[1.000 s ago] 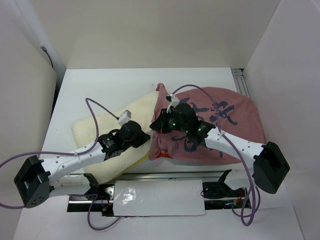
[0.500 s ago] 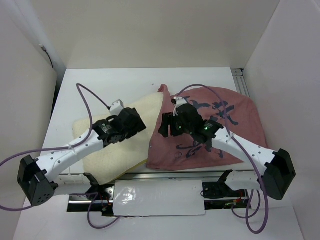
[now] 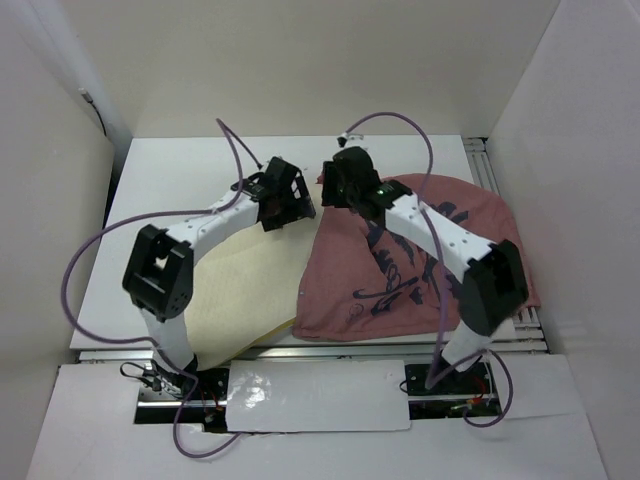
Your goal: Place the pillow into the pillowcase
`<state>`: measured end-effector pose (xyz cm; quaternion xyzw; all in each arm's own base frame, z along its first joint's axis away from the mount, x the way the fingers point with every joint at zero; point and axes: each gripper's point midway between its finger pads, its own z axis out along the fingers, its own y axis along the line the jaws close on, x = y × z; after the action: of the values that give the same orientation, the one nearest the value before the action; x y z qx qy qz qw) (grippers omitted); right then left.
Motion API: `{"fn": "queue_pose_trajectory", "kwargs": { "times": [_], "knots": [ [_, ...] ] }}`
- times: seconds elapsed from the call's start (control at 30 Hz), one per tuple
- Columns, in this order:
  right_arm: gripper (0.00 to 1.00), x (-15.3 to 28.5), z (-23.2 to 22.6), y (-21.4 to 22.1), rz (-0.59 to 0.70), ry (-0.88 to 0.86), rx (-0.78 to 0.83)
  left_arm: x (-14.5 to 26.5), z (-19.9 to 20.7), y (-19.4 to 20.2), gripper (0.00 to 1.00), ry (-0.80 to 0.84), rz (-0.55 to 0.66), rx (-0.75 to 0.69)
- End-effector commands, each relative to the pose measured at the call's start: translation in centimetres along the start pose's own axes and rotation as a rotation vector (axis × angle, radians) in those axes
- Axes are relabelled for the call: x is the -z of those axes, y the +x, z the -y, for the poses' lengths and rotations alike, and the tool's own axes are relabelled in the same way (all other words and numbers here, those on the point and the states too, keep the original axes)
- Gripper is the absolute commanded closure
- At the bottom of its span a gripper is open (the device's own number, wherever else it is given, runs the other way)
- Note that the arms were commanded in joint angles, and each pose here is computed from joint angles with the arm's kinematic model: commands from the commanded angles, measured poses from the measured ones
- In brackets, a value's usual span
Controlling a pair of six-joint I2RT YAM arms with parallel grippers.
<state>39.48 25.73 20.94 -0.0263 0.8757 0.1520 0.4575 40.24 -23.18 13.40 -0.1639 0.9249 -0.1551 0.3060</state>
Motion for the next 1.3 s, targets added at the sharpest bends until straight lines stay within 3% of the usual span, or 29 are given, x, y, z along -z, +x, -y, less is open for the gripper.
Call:
{"fn": "queue_pose_trajectory", "kwargs": {
  "times": [0.0, 0.07, 0.13, 0.2, 0.23, 0.27, 0.3, 0.4, 0.53, 0.67, 0.93, 1.07, 1.27],
  "knots": [
    [0.43, -2.7, 0.8, -1.5, -0.021, 0.052, 0.041, -2.3, -0.1, 1.1, 0.0, -0.006, -0.082, -0.069],
    [0.45, -4.8, 1.3, -0.6, -0.068, 0.08, 0.047, -3.4, -0.8, 1.7, 0.0, -0.038, -0.095, -0.072],
    [0.45, -6.8, 1.4, 1.1, -0.114, 0.086, 0.069, -3.9, -0.9, 2.2, 0.21, -0.031, -0.11, -0.072],
    [0.53, -7.9, 1.7, 1.2, -0.132, 0.101, 0.068, -4.9, -0.9, 3.1, 0.38, -0.012, -0.127, -0.071],
    [0.56, -8.9, 2.1, 2.3, -0.162, 0.125, 0.065, -5.4, -1.2, 3.7, 0.73, -0.01, -0.143, -0.082],
    [0.59, -9.1, 2.3, 2.4, -0.169, 0.138, 0.068, -5.5, -1.9, 3.7, 0.92, -0.024, -0.148, -0.056],
    [0.6, -9.3, 2.5, 2.5, -0.173, 0.151, 0.061, -5.5, -1.9, 3.7, 1.0, -0.024, -0.148, -0.056],
    [0.63, -9.7, 2.5, 2.7, -0.18, 0.135, 0.052, -5.6, -2.7, 3.2, 1.0, -0.031, -0.139, -0.049],
    [1.0, -9.7, 2.3, 2.3, -0.171, 0.132, 0.041, -4.8, -2.9, 2.7, 1.0, 0.004, -0.107, -0.056],
    [1.0, -8.1, 1.1, -0.9, -0.073, 0.08, 0.017, -3.7, -1.6, 2.7, 1.0, 0.112, -0.066, -0.101],
    [1.0, -1.4, -5.4, -7.5, 0.106, -0.211, 0.021, 2.2, 2.1, 2.6, 1.0, 0.273, 0.131, -0.254],
    [1.0, 1.3, -8.2, -7.8, 0.129, -0.356, 0.043, 5.3, 3.7, 2.1, 1.0, 0.334, 0.211, -0.261],
    [1.0, 4.1, -12.5, -5.2, 0.044, -0.584, 0.057, 7.4, 6.1, -0.1, 1.0, 0.425, 0.285, -0.134]
  ]
}}
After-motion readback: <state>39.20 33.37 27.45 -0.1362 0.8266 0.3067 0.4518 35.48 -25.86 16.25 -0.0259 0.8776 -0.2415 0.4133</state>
